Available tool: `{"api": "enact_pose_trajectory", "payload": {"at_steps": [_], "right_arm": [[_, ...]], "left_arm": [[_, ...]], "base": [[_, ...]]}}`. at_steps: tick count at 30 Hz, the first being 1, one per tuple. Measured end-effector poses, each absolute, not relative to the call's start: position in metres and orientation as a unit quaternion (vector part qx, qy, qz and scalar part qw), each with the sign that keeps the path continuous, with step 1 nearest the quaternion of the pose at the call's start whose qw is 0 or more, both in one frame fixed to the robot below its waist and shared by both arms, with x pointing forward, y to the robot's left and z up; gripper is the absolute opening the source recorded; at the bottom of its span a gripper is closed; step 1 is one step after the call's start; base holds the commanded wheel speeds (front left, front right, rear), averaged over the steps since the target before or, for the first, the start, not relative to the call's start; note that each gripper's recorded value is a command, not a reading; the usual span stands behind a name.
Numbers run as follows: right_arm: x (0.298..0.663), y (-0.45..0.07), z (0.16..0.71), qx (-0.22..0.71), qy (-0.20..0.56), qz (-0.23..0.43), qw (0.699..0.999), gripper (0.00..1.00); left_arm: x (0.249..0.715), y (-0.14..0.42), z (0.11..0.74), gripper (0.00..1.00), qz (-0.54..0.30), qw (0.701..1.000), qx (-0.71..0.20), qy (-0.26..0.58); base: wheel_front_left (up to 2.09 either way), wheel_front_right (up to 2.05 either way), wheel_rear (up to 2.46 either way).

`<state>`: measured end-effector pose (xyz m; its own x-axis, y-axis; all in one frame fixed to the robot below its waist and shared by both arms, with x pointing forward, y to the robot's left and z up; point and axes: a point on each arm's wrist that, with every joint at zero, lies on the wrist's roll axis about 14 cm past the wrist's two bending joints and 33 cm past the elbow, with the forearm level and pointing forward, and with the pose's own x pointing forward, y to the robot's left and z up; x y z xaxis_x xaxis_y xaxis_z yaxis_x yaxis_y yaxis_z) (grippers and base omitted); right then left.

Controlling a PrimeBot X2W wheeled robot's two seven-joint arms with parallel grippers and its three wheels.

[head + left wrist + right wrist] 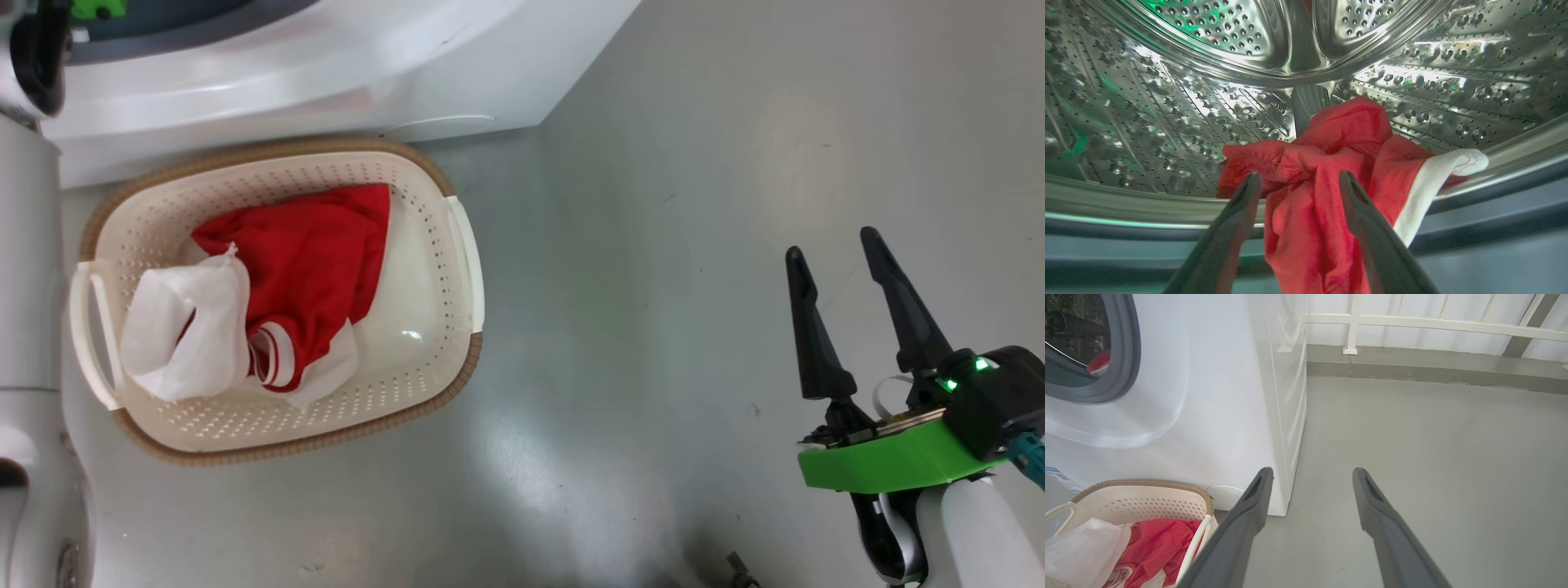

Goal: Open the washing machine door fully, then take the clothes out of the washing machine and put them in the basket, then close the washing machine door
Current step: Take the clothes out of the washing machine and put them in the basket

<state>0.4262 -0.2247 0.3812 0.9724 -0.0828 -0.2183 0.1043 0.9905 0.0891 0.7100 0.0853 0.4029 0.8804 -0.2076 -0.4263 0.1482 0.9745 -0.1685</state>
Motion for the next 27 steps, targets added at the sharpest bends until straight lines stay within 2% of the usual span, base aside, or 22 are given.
{"api": "enact_pose_trajectory", "payload": {"at_steps": [12, 19, 20, 21, 27], "right_arm": [[0.418, -0.225, 0.382, 0.066, 0.113, -0.054, 0.99, 1.0], [0.413, -0.233, 0.386, 0.063, 0.11, -0.066, 0.99, 1.0], [0.413, -0.233, 0.386, 0.063, 0.11, -0.066, 0.99, 1.0], [0.413, -0.234, 0.386, 0.063, 0.111, -0.066, 0.99, 1.0], [0.414, -0.233, 0.383, 0.064, 0.113, -0.065, 0.989, 1.0]], "left_arm": [[0.695, 0.072, 0.358, 1.0, -0.105, 0.935, -0.052, 0.336], [0.698, 0.072, 0.353, 1.0, -0.098, 0.936, -0.052, 0.334], [0.699, 0.071, 0.352, 0.15, -0.098, 0.936, -0.052, 0.334], [0.699, 0.071, 0.352, 0.0, -0.099, 0.936, -0.053, 0.333], [0.709, 0.07, 0.366, 0.0, -0.104, 0.947, -0.08, 0.293]], "base": [[0.0, 0.0, 0.0], [0.0, 0.0, 0.0], [0.0, 0.0, 0.0], [0.0, 0.0, 0.0], [0.0, 0.0, 0.0]]}}
